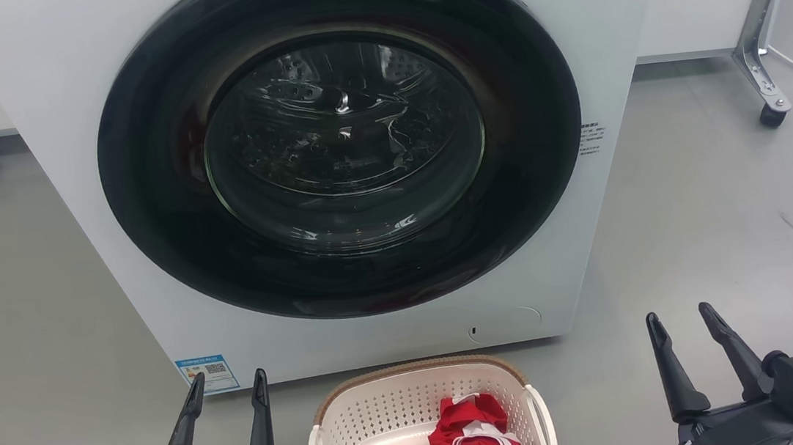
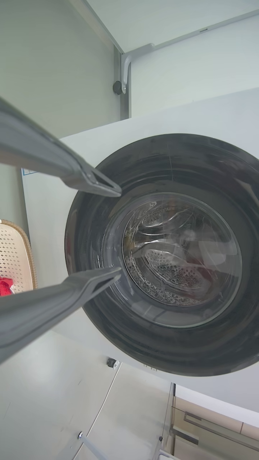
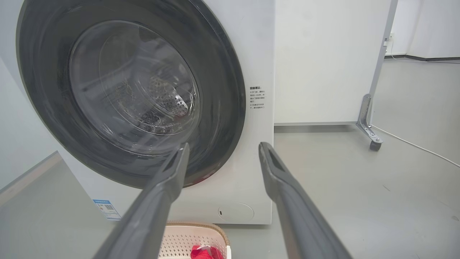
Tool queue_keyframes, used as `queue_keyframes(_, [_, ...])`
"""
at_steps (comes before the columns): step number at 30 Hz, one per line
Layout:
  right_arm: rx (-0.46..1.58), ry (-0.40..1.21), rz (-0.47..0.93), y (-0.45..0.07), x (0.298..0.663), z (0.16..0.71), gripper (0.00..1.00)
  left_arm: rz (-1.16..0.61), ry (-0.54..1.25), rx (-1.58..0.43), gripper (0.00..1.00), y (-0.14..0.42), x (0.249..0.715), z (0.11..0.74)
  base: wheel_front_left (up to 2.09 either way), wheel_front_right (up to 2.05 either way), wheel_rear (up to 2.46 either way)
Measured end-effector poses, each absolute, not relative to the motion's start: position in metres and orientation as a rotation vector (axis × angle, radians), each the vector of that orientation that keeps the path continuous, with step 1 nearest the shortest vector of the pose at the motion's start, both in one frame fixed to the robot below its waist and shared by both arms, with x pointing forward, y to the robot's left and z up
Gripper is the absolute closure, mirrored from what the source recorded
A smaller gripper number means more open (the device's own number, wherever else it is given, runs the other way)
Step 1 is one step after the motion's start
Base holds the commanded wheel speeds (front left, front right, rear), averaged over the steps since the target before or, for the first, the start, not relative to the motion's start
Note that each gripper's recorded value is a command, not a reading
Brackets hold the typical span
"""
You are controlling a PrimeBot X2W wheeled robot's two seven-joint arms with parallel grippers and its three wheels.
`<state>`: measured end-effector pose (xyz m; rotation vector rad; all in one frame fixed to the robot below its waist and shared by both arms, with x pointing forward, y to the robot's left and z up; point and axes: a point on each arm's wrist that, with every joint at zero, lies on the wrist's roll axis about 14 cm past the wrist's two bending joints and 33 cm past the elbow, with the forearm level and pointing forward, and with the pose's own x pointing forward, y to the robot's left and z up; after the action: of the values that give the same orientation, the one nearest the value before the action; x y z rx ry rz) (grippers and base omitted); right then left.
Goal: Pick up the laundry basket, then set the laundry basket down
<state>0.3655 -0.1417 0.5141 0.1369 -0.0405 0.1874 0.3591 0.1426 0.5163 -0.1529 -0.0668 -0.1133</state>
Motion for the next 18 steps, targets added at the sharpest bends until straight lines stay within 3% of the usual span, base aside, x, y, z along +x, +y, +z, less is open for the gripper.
queue_keyframes(18, [0.124,-0.078,0.170,-0.1459,0.3658,0.5234,0.00,-0.077,-0.023,-0.164,0.00,0.1506,0.3562,0.5149,0.00,0.00,0.00])
